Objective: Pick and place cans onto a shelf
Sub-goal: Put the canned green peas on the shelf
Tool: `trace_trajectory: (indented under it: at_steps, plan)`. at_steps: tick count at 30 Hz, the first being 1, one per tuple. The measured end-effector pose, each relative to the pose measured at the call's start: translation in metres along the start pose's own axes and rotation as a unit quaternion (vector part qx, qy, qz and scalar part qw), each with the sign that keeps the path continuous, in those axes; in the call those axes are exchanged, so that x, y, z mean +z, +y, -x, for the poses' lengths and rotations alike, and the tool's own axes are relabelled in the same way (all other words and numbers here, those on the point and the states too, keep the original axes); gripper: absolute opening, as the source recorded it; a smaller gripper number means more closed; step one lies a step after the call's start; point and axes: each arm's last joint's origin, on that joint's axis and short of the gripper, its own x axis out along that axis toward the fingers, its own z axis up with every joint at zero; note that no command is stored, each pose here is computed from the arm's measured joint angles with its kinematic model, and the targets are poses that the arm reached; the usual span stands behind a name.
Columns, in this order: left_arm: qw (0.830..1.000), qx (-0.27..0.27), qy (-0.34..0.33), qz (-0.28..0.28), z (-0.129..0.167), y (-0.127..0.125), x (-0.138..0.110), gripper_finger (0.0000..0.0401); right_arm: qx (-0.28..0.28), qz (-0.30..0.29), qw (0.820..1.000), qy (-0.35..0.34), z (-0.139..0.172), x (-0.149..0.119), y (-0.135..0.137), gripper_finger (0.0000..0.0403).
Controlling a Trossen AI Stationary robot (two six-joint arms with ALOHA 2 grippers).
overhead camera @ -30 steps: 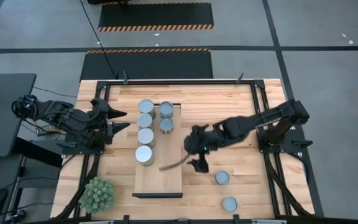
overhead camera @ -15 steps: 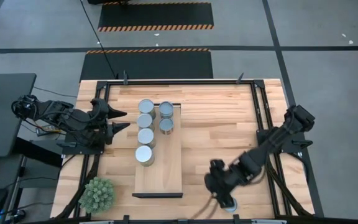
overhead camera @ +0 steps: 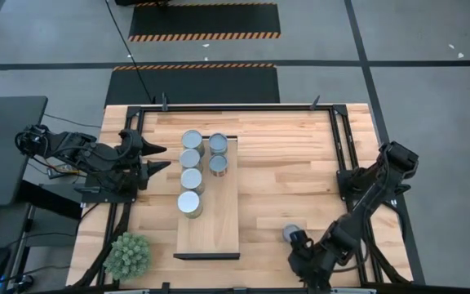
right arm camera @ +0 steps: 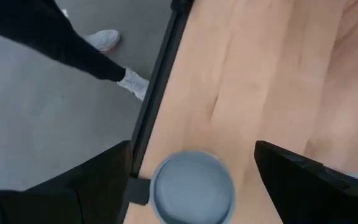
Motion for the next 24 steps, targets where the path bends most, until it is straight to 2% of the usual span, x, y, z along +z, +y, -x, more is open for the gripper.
trace_trajectory:
  at_steps: [9,24]
  plan:
    - [1.000,0.002,0.003,0.000,0.000,0.000,-0.001,0.0254,-0.005,0.079,0.997,0.019,-0.016,-0.012,0.007,0.0346]
    - [1.000,0.003,0.011,0.002,0.000,0.001,-0.002,0.0254,-0.018,0.108,0.992,0.056,-0.033,-0.020,0.007,0.0346]
